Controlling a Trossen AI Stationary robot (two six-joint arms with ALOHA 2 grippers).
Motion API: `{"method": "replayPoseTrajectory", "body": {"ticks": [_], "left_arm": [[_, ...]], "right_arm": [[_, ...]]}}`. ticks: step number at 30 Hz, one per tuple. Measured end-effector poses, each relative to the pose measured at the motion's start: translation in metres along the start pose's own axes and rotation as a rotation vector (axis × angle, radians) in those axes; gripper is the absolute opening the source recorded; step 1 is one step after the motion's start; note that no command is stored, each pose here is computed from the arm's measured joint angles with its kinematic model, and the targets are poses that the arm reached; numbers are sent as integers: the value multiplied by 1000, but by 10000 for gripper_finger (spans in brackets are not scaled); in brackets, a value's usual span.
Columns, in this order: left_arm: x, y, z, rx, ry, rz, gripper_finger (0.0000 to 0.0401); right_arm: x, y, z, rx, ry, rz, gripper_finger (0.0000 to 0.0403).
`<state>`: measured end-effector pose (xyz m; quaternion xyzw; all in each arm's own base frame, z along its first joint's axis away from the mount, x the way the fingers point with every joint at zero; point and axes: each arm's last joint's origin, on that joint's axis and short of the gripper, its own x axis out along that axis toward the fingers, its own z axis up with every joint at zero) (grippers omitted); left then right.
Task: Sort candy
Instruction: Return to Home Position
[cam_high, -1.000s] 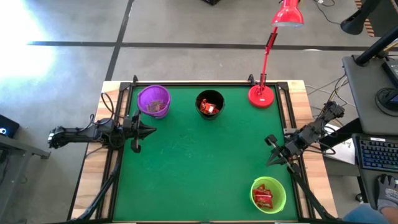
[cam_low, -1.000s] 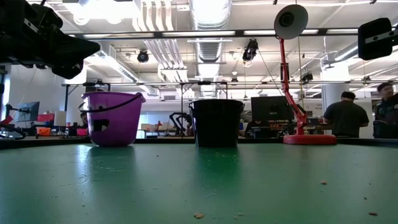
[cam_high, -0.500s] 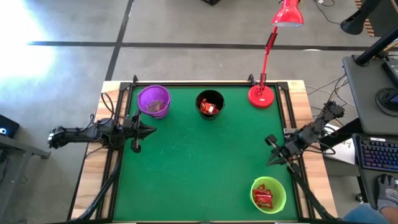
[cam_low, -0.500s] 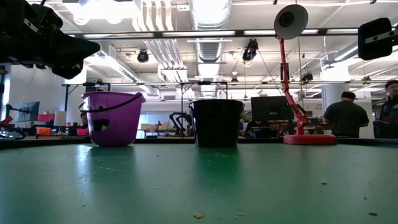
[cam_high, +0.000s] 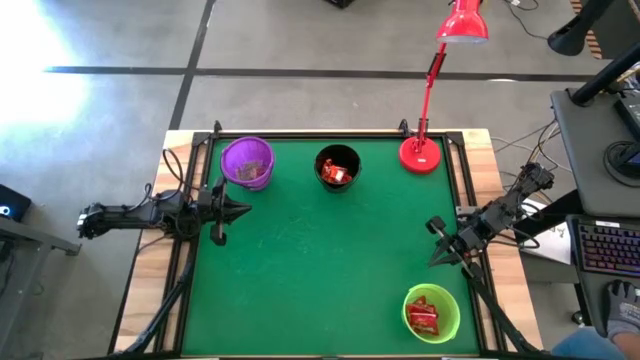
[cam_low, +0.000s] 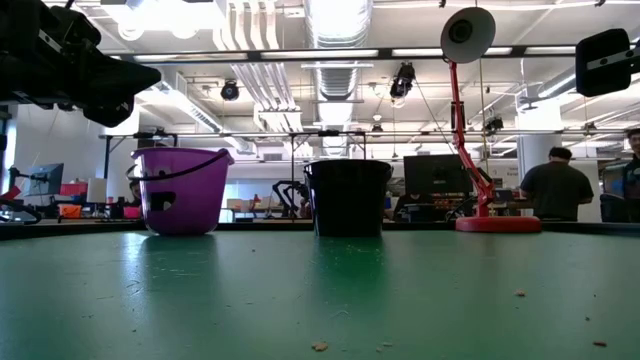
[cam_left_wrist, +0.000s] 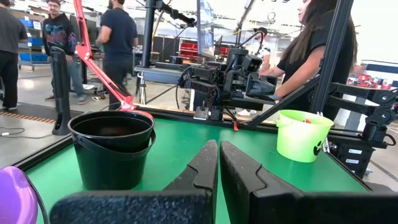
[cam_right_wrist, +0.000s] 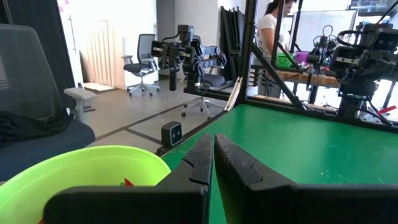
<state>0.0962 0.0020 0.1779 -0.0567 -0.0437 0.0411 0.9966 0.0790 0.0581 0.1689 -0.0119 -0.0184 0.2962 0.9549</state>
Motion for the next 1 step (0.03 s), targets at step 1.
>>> {"method": "replayPoseTrajectory", "body": {"ticks": [1], "left_arm": [[0, 0, 0, 0, 0, 0, 0]], "right_arm": [[0, 0, 0, -1, 0, 0, 9]]}}
